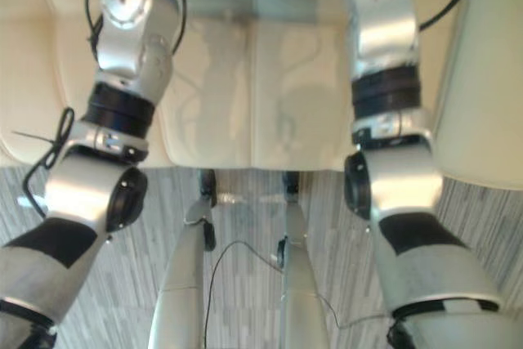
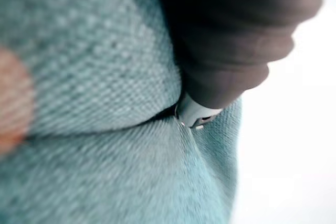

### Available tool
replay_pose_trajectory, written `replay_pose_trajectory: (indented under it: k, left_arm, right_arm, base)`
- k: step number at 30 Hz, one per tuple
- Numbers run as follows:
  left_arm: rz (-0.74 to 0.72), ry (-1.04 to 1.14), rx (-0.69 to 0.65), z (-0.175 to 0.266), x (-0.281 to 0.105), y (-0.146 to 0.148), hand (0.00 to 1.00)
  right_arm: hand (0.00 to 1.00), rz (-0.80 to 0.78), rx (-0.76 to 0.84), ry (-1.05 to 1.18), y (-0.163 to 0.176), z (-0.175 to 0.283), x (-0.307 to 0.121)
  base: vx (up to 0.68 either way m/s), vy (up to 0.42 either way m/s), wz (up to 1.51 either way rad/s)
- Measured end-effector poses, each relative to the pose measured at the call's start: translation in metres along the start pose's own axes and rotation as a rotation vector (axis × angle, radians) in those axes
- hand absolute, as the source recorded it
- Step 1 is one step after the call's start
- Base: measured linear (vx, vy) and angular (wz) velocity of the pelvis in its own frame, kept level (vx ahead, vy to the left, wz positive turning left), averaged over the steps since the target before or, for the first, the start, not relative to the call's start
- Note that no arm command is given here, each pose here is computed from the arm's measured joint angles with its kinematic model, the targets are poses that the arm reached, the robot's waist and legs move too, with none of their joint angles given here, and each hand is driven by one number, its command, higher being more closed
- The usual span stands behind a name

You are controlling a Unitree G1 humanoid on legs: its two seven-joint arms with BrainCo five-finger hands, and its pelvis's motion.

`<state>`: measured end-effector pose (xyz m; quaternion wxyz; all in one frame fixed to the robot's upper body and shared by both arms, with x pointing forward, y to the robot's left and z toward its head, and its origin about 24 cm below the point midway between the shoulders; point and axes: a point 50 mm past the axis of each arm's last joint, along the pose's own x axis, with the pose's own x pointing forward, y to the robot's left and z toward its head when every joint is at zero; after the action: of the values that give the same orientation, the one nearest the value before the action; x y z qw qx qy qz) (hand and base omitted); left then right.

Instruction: Pick up cushions and gather them together orderly.

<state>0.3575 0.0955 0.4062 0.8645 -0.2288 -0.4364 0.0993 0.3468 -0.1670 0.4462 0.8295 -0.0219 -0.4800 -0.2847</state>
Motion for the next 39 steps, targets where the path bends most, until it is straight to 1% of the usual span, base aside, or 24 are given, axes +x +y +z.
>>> replay_pose_trajectory:
  k: [1,4,8,12,13,15,16,17,19,20,21,23,24,25,26,28,29,30,31,32,34,36,37,39]
  left_arm:
    - [0.021,0.038,-0.019,-0.007,-0.002,0.001,0.00]
    - [0.016,-0.003,-0.080,-0.001,-0.002,0.001,0.00]
    - [0.003,0.015,-0.090,-0.009,-0.005,0.012,0.00]
    - [-0.026,0.046,-0.075,-0.023,-0.013,0.028,0.00]
    - [-0.016,0.074,-0.073,-0.030,-0.016,0.037,0.00]
    - [0.009,0.107,-0.052,-0.039,-0.021,0.053,0.00]
    - [0.042,0.138,-0.039,-0.047,-0.027,0.069,0.00]
    - [0.061,0.151,-0.038,-0.051,-0.031,0.077,0.00]
    - [0.095,0.194,0.010,-0.063,-0.044,0.101,0.00]
    - [0.093,0.200,0.036,-0.065,-0.054,0.117,0.00]
    - [0.094,0.199,0.041,-0.065,-0.056,0.121,0.00]
    - [0.040,0.190,0.081,-0.063,-0.072,0.137,0.00]
    - [0.029,0.188,0.086,-0.062,-0.075,0.139,0.00]
    - [-0.025,0.184,0.112,-0.059,-0.087,0.145,0.00]
    - [-0.051,0.189,0.127,-0.059,-0.093,0.147,0.00]
    - [-0.134,0.270,0.185,-0.067,-0.131,0.166,0.00]
    - [-0.145,0.294,0.197,-0.070,-0.139,0.170,0.00]
    - [-0.168,0.371,0.229,-0.079,-0.161,0.180,0.00]
    - [-0.184,0.493,0.255,-0.091,-0.197,0.192,0.00]
    - [-0.185,0.547,0.259,-0.095,-0.212,0.197,0.00]
    - [-0.199,0.749,0.282,-0.109,-0.269,0.210,0.00]
    - [-0.214,0.906,0.329,-0.118,-0.306,0.222,0.00]
    - [-0.227,0.996,0.387,-0.122,-0.327,0.233,0.00]
    - [-0.232,1.108,0.457,-0.124,-0.353,0.248,0.00]
  right_arm:
    - [0.00,0.001,-0.012,0.026,-0.002,-0.006,0.001]
    - [0.00,-0.011,0.039,0.050,-0.006,-0.007,0.003]
    - [0.00,-0.015,0.088,0.095,-0.016,-0.022,-0.001]
    - [0.00,-0.053,0.153,0.216,-0.037,-0.062,-0.025]
    - [0.00,-0.057,0.152,0.267,-0.042,-0.078,-0.036]
    - [0.00,-0.053,0.132,0.308,-0.052,-0.094,-0.048]
    - [0.00,-0.057,0.128,0.325,-0.062,-0.103,-0.058]
    - [0.00,-0.057,0.126,0.326,-0.067,-0.106,-0.062]
    - [0.00,-0.066,0.114,0.329,-0.090,-0.116,-0.078]
    - [0.00,-0.060,0.090,0.324,-0.108,-0.122,-0.093]
    - [0.00,-0.057,0.084,0.324,-0.112,-0.123,-0.097]
    - [0.00,-0.002,0.021,0.341,-0.141,-0.131,-0.133]
    - [0.00,0.009,0.012,0.346,-0.145,-0.132,-0.138]
    - [0.00,0.057,-0.017,0.369,-0.159,-0.134,-0.162]
    - [0.00,0.075,-0.032,0.384,-0.162,-0.135,-0.172]
    - [0.00,0.152,-0.095,0.498,-0.179,-0.142,-0.227]
    - [0.00,0.164,-0.102,0.523,-0.182,-0.143,-0.237]
    - [0.00,0.185,-0.108,0.594,-0.188,-0.146,-0.260]
    - [0.00,0.222,-0.130,0.681,-0.194,-0.148,-0.290]
    - [0.00,0.238,-0.139,0.725,-0.197,-0.148,-0.304]
    - [0.00,0.281,-0.172,0.866,-0.207,-0.148,-0.347]
    - [0.00,0.297,-0.192,1.002,-0.213,-0.155,-0.380]
    - [0.00,0.310,-0.214,1.104,-0.217,-0.160,-0.403]
    - [0.00,0.302,-0.230,1.245,-0.226,-0.163,-0.435]
  base:
    - [-0.05,-0.008,-0.05]
    - [-0.03,-0.004,-0.04]
    - [-0.02,-0.009,0.02]
    - [-0.04,-0.019,0.12]
    - [-0.04,-0.023,0.13]
    - [-0.04,-0.028,0.08]
    - [-0.04,-0.035,0.02]
    - [-0.05,-0.041,0.04]
    - [-0.04,-0.036,0.14]
    - [-0.03,-0.033,0.15]
    - [-0.03,-0.032,0.17]
    - [-0.02,-0.028,0.23]
    - [-0.01,-0.020,0.27]
    - [0.01,-0.012,0.17]
    - [0.01,-0.014,0.20]
    - [0.03,-0.012,0.18]
    - [0.06,-0.008,0.19]
    - [0.08,0.007,0.22]
    - [0.09,0.017,0.24]
    - [0.10,0.035,0.27]
    - [0.09,0.043,0.23]
    - [0.07,0.058,0.08]
    - [0.06,0.059,0.01]
    - [0.01,0.044,-0.02]
